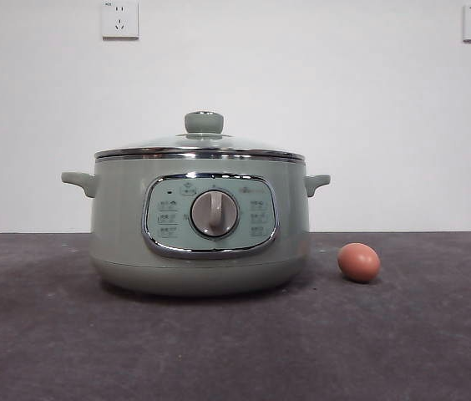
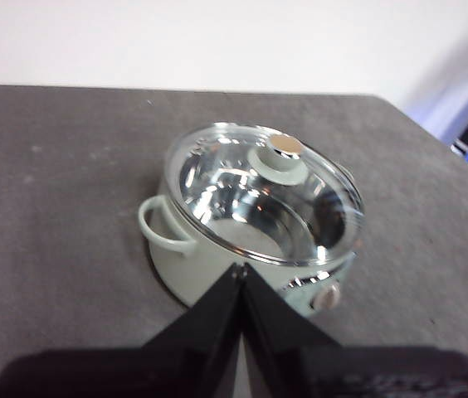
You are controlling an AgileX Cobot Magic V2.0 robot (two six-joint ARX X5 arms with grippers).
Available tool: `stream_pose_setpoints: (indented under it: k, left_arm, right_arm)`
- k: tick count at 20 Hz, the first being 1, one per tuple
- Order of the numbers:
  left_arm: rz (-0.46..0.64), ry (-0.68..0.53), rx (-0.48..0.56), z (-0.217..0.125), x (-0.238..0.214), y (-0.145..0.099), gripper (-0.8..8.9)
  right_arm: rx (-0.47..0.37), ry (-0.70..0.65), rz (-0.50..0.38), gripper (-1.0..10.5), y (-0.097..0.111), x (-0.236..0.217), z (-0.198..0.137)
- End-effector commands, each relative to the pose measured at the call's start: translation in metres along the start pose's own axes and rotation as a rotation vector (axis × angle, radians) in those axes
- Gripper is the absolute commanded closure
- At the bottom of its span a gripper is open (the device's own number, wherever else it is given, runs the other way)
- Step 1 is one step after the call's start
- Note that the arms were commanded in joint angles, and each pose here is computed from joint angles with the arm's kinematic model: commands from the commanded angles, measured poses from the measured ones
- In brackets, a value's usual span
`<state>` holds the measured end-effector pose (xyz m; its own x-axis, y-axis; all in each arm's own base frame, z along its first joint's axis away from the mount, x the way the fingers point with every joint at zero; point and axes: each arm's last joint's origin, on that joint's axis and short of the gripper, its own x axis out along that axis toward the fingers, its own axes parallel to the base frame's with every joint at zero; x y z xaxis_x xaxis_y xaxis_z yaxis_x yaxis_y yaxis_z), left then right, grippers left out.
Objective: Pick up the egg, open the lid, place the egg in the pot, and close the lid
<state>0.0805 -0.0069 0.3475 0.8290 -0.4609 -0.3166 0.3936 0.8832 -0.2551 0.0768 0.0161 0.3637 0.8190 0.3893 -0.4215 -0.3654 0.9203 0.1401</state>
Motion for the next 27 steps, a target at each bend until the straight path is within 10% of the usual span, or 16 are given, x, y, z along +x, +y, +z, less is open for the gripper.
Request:
stream_pose_setpoints:
  k: [1, 13, 18, 27]
  left_arm:
    - [-0.019, 0.020, 0.041, 0.005, -0.004, -0.005, 8.19]
    - [-0.101, 0.054, 0.046, 0.010, -0.006, -0.010, 8.09]
    - [-0.216, 0.081, 0.019, 0.012, 0.001, -0.010, 1.51]
    - [-0.226, 0.060, -0.020, 0.027, 0.018, -0.001, 1.53]
  right_arm:
    - [-0.048, 0.025, 0.012, 9.6, 0.002, -0.004, 0.007]
    - [-0.084, 0.076, 0.038, 9.4, 0.003, -0.008, 0.013]
    - [-0.082, 0.075, 0.061, 3.7, 0.004, -0.008, 0.013]
    - [-0.074, 0.094, 0.062, 3.4, 0.002, -0.002, 0.015]
